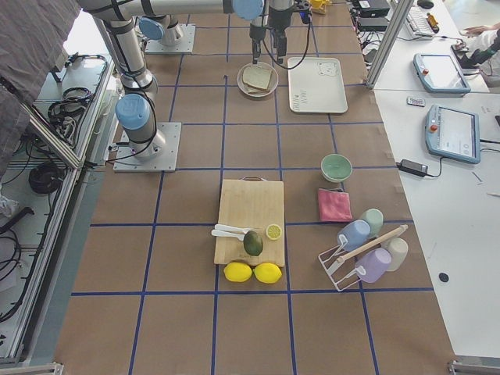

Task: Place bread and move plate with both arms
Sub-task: 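Grip the plate rim with the left gripper and slide it onto the tray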

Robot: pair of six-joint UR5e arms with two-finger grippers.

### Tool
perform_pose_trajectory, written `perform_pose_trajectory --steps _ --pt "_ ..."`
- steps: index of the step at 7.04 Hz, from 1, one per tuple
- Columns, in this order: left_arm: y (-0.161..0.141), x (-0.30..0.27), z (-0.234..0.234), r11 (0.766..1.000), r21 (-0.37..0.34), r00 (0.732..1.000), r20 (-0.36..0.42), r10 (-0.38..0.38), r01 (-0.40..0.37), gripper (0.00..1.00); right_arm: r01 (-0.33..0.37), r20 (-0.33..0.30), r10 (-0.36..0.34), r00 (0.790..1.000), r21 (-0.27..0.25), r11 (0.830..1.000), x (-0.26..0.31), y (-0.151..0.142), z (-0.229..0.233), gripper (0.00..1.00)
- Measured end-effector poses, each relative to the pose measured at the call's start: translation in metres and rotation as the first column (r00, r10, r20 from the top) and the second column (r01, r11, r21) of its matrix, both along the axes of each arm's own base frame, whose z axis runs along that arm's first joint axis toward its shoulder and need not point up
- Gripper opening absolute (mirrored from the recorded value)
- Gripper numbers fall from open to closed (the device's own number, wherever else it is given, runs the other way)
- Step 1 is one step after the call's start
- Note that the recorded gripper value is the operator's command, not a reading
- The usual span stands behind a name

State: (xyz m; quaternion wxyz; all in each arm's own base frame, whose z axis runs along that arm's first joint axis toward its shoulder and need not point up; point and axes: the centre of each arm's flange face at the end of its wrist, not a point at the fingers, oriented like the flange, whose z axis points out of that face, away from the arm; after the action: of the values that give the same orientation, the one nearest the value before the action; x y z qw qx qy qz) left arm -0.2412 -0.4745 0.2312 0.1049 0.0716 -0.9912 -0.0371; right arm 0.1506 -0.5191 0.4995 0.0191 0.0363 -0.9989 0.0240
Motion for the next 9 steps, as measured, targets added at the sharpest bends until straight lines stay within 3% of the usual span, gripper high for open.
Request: perform_pose_trajectory --steps 4,9 --pt "-0.066 0.027 0.044 0.986 -0.051 0.979 -0.135 0.152 -0.16 0.0 -0.001 0.0 0.001 1.0 0.001 1.0 0.0 0.0 -0.001 1.0" --pt "-0.186 0.016 0.014 0.978 -0.069 0.966 -0.183 0.183 -0.198 0.0 -0.001 0.0 0.001 1.0 0.002 1.0 0.0 0.0 -0.001 1.0"
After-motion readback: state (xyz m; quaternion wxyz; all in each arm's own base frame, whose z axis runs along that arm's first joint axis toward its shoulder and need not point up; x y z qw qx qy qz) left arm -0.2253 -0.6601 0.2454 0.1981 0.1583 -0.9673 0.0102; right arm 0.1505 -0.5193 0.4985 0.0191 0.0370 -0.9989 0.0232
